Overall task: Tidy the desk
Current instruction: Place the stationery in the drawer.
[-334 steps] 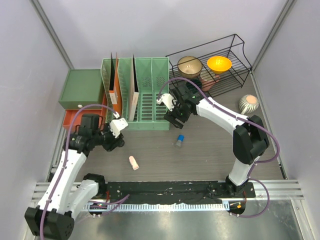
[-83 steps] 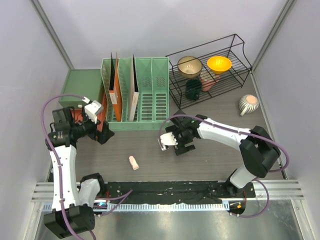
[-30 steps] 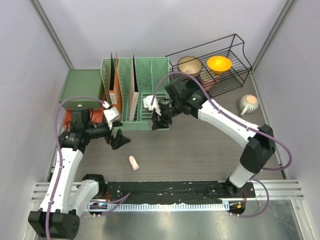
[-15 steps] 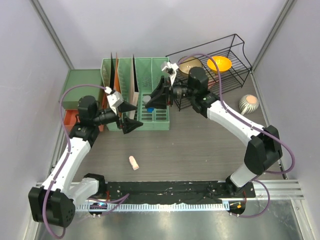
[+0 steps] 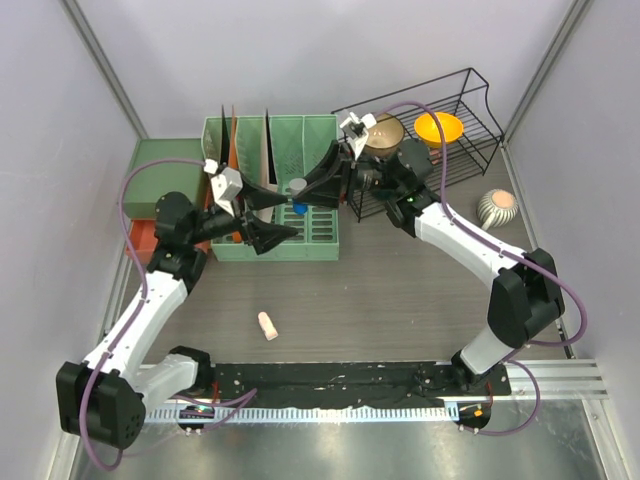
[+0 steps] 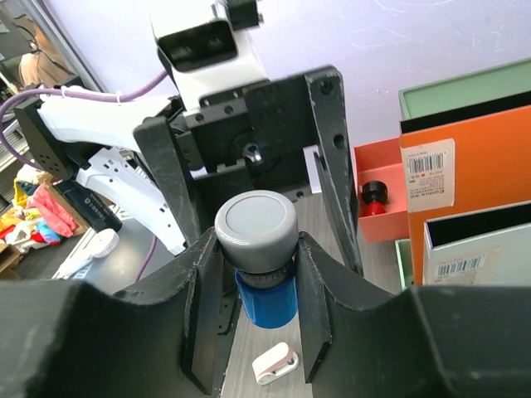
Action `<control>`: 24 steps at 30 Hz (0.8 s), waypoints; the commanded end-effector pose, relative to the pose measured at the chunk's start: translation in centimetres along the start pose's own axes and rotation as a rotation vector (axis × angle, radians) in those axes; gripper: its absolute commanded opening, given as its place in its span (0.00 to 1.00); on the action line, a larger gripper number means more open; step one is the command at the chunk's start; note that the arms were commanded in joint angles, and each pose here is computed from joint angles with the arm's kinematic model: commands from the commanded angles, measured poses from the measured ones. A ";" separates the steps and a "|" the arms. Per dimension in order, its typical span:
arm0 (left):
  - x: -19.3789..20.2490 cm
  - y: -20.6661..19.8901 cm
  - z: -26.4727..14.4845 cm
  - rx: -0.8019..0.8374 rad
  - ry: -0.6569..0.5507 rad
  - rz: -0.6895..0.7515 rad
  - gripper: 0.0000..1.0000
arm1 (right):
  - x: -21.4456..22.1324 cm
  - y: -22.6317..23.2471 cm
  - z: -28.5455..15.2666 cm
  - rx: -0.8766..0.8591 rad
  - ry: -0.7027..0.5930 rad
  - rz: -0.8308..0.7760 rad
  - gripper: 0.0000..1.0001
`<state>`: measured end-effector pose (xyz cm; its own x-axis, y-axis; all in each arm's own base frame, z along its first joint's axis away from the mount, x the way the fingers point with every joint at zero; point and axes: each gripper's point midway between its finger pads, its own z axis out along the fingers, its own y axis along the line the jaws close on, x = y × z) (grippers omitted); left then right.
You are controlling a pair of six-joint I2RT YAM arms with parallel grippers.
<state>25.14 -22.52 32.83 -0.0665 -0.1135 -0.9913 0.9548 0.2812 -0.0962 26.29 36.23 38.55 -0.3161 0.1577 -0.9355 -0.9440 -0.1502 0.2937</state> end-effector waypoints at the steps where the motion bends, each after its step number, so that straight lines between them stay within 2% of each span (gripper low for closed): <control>1: -3.8 -0.3 0.5 0.009 -0.081 0.063 0.87 | -1.4 1.3 -0.1 -0.001 -0.016 -0.083 0.36; 5: -4.6 -0.7 1.2 0.028 -0.091 0.057 0.86 | -1.0 1.0 0.0 0.014 0.002 -0.098 0.36; 17: -3.8 -0.4 2.5 0.024 -0.082 0.057 0.81 | -0.5 1.5 0.5 0.009 0.030 -0.100 0.37; 24: -3.3 -0.5 2.5 0.034 -0.071 0.055 0.71 | -1.0 2.1 0.7 -0.006 0.027 -0.106 0.37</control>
<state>25.71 -24.63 34.75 -0.0630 -0.1515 -0.9864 0.9614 0.2560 -0.1008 25.98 37.18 35.96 -0.3210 0.0808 -0.9436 -0.9431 -0.1189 0.3106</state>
